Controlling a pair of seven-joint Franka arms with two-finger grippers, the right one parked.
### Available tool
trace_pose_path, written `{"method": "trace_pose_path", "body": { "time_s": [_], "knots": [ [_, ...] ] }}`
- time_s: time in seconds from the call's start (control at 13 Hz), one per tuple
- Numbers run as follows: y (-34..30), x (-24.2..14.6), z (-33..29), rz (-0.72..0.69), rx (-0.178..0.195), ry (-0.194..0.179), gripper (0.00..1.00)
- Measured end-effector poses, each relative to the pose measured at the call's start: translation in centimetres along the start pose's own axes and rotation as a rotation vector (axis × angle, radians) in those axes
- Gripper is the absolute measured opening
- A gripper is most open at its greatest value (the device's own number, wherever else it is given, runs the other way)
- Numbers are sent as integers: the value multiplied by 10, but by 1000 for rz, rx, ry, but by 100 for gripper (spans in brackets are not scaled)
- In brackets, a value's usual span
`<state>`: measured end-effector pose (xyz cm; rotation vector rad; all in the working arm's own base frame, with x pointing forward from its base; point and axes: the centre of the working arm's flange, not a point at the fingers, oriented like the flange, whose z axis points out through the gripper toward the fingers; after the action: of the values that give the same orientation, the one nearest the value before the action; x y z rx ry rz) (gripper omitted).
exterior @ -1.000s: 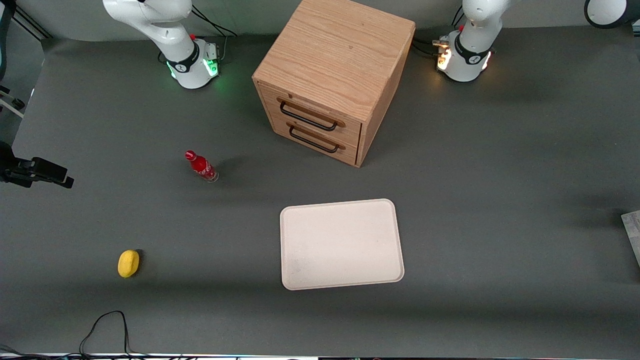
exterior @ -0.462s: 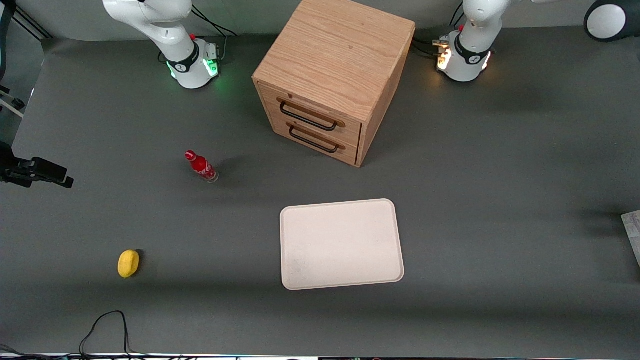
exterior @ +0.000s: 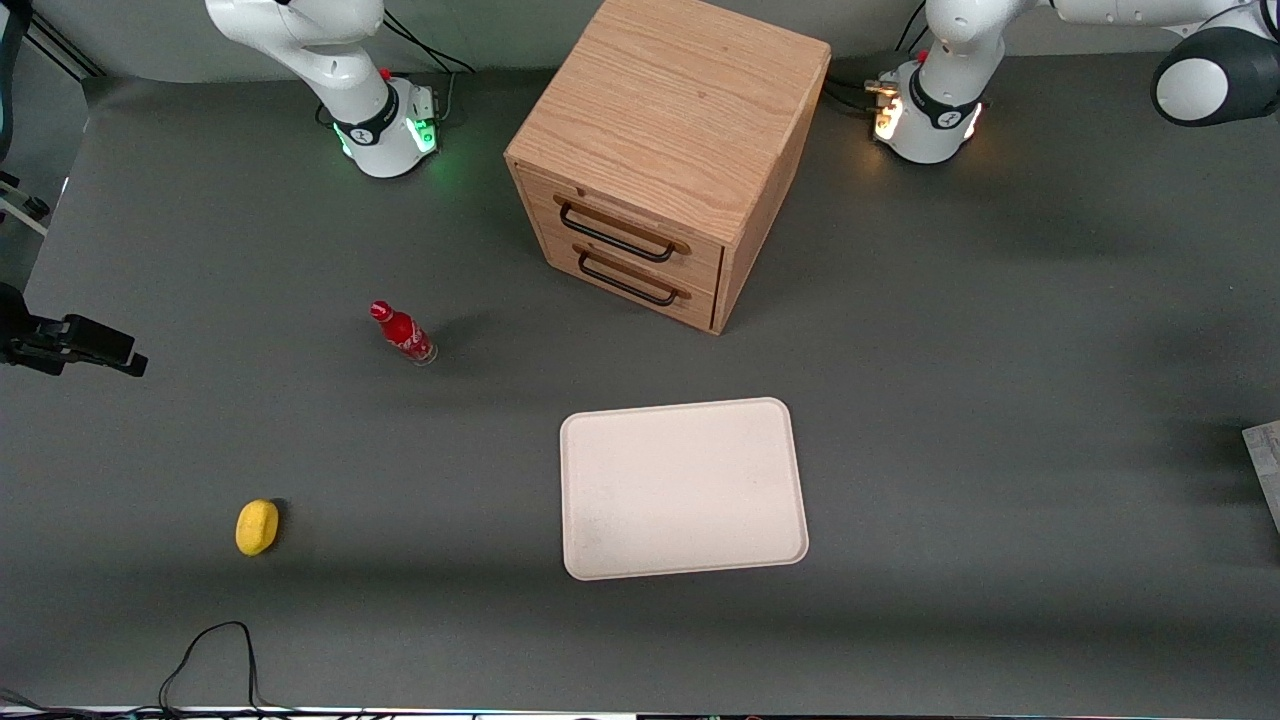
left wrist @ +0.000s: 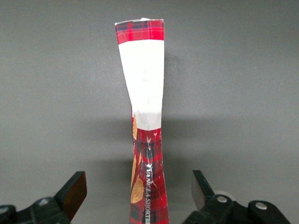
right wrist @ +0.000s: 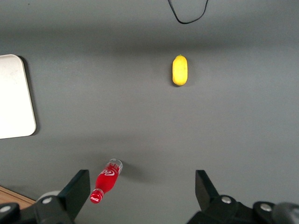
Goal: Place red cookie box on tray
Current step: 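Close the left gripper on the red cookie box's end and lift it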
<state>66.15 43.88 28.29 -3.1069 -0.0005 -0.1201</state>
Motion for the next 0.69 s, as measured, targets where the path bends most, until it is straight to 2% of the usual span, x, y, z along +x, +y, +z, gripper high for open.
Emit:
{"method": "trace_pose_path", "body": {
  "time_s": [0.46, 0.54, 0.69],
  "knots": [
    [18, 12, 18, 27, 0, 9, 97],
    [22, 15, 18, 33, 0, 10, 88],
    [24, 17, 18, 37, 3, 14, 61]
  ]
}}
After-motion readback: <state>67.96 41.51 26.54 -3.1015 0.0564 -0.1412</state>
